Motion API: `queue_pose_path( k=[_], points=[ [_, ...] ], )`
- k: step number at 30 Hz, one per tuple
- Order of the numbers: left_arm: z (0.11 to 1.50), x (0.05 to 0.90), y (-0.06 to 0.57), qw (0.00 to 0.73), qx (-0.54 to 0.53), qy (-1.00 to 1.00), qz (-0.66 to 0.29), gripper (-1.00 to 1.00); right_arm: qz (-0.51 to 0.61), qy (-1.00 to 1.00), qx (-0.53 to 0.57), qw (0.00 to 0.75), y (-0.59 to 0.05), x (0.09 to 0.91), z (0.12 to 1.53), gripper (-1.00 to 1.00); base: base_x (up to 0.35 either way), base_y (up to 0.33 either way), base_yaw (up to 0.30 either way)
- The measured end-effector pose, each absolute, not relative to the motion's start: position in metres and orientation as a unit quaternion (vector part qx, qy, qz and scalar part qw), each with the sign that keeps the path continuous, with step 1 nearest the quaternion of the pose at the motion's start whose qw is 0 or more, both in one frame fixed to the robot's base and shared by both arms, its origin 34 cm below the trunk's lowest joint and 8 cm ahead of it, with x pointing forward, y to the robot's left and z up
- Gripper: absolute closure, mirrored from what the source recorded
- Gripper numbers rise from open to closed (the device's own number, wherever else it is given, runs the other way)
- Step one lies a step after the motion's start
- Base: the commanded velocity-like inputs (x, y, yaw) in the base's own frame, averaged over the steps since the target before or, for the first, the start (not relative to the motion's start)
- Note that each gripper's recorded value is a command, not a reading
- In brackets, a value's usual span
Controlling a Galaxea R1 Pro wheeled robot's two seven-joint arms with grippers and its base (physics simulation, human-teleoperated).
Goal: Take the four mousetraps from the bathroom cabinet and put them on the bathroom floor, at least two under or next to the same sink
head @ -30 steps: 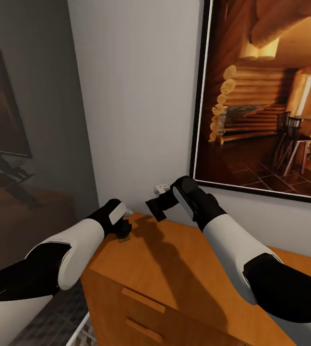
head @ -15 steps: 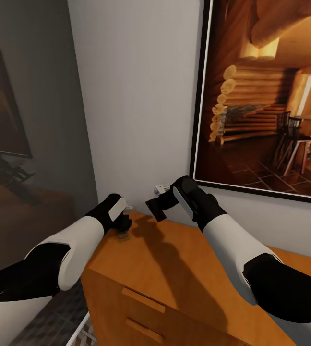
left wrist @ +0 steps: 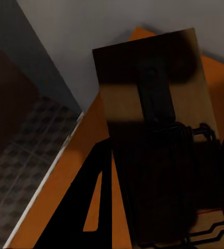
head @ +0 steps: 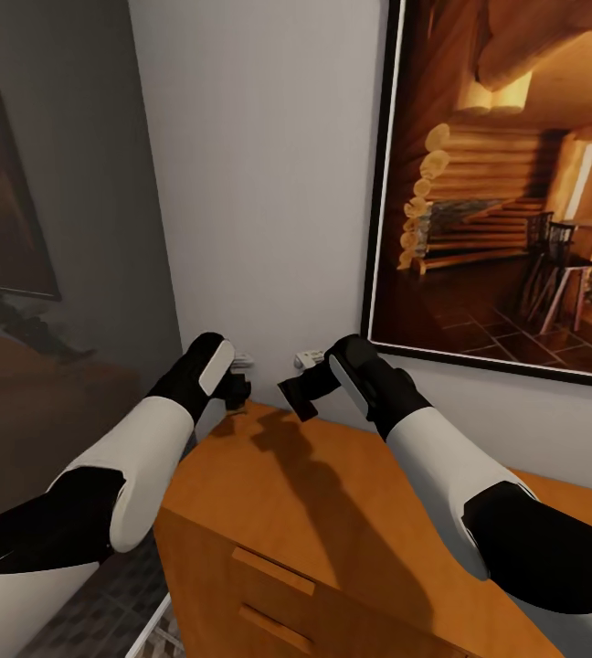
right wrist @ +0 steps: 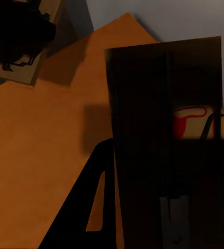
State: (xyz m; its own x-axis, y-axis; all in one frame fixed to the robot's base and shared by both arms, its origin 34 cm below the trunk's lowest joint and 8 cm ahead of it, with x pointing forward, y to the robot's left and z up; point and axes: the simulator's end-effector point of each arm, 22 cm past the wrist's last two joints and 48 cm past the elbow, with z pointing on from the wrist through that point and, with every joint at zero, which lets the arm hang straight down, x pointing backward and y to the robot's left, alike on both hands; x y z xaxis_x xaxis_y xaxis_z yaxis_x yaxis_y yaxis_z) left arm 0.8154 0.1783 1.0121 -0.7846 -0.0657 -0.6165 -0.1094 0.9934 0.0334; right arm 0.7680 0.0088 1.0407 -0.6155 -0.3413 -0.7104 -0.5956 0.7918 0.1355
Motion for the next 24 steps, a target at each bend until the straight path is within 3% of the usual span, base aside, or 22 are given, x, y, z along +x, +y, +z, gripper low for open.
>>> queue_pose_path(
  k=[8, 24],
  points=[
    [1.0135, 0.8159, 0.1789, 0.326, -0.046, 0.944, 0.035, 1.00, 0.168, 0.882, -0.268, 0.350, 0.0041, 0.7708, 1.0387, 1.00, -0.070, 0.000, 0.000],
    [1.0126, 0.8157, 0.1778, 0.325, -0.045, 0.944, 0.034, 1.00, 0.164, 0.882, -0.269, 0.350, 0.0025, 0.7716, 1.0375, 1.00, -0.325, 0.000, 0.000]
  ],
)
